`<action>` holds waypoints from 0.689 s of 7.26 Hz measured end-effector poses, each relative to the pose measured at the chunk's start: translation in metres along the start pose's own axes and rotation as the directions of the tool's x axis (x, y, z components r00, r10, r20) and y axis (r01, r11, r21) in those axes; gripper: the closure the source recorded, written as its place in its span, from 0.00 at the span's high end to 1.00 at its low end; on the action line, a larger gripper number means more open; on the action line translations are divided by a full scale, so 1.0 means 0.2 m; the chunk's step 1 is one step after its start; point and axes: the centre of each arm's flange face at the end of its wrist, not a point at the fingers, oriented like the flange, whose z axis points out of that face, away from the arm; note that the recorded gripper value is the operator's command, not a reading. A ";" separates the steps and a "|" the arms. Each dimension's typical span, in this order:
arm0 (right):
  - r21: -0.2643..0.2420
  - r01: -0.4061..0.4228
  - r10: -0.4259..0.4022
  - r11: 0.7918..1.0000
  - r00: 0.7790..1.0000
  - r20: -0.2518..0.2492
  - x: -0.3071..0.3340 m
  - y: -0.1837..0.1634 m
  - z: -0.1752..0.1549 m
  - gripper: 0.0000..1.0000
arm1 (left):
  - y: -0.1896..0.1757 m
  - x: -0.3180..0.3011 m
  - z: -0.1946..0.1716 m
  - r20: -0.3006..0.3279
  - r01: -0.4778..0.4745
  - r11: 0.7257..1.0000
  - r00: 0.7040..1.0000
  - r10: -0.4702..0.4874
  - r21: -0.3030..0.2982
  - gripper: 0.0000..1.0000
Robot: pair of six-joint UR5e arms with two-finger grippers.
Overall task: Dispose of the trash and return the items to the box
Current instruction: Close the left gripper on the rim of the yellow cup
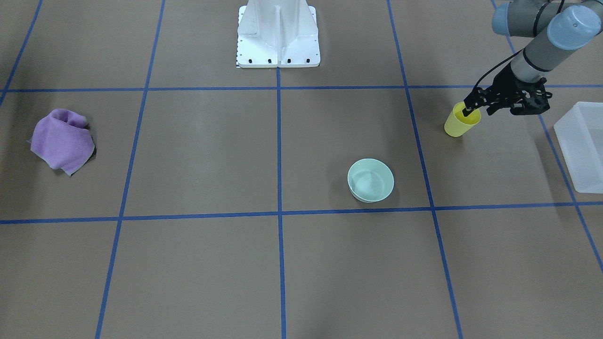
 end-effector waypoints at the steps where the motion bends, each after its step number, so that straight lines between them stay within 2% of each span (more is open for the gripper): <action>1: 0.001 0.002 -0.002 1.000 1.000 0.001 0.00 0.00 0.00 1.00 | 0.00 0.00 0.02 0.002 -0.003 1.000 1.000 0.003 -0.005 0.00; 3: 0.004 0.009 -0.009 1.000 1.000 0.004 -0.02 0.00 -0.01 1.00 | 0.00 0.01 0.03 0.004 -0.006 1.000 1.000 0.006 -0.010 0.00; 5: 0.003 0.017 -0.017 1.000 1.000 0.005 -0.04 -0.01 -0.01 1.00 | 0.01 0.06 -0.07 -0.033 -0.018 1.000 0.999 0.018 0.011 0.00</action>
